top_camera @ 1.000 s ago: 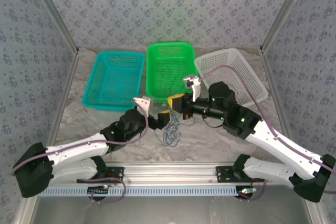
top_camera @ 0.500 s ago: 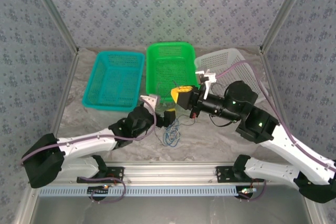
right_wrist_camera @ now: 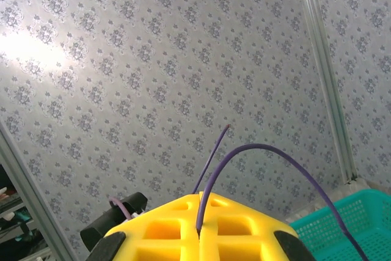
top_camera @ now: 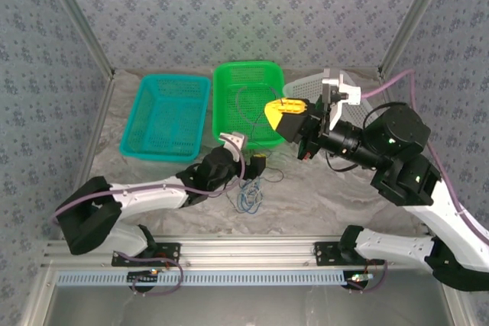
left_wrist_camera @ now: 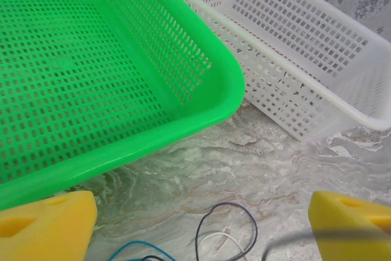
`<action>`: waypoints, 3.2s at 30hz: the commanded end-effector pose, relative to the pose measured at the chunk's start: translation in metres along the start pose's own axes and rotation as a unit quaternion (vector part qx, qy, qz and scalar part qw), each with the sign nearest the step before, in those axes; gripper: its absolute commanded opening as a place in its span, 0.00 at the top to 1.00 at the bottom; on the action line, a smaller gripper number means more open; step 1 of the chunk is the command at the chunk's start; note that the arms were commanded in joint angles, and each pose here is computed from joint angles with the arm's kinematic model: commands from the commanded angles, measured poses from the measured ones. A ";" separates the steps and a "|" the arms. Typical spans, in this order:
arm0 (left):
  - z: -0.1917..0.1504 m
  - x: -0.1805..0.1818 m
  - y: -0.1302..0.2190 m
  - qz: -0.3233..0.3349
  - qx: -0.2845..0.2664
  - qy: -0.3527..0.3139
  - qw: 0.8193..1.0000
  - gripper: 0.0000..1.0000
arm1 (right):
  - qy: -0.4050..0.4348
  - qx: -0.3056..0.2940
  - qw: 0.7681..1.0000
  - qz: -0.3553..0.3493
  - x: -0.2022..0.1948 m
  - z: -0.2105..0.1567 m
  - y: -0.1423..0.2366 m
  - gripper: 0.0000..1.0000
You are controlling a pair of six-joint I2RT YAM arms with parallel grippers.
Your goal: Untangle the cables
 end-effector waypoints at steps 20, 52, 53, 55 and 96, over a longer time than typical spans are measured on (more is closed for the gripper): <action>0.061 -0.047 -0.003 -0.074 -0.059 -0.093 0.991 0.91 | 0.135 0.005 0.974 -0.180 -0.029 0.061 0.030 1.00; 0.048 -0.054 0.002 -0.095 0.002 -0.014 0.995 1.00 | -0.036 0.165 0.893 -0.417 -0.165 -0.084 0.096 0.98; 0.044 -0.049 0.003 -0.080 0.013 -0.019 0.997 1.00 | -0.038 0.168 0.888 -0.426 -0.169 -0.090 0.100 0.98; 0.040 -0.041 0.006 -0.057 0.019 -0.021 0.998 1.00 | -0.041 0.168 0.885 -0.432 -0.171 -0.099 0.106 0.97; 0.090 -0.076 0.043 -0.191 -0.091 0.024 0.977 1.00 | -0.016 0.215 0.942 -0.256 -0.176 -0.273 0.057 0.25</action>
Point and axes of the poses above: each hand's point on the last joint's axis, 136 mm out from that joint toward the fingers, its own y axis back along the fingers, its own x axis along the line the jaws close on, z = x × y, the point moved 5 cm from there along y, back along the fingers
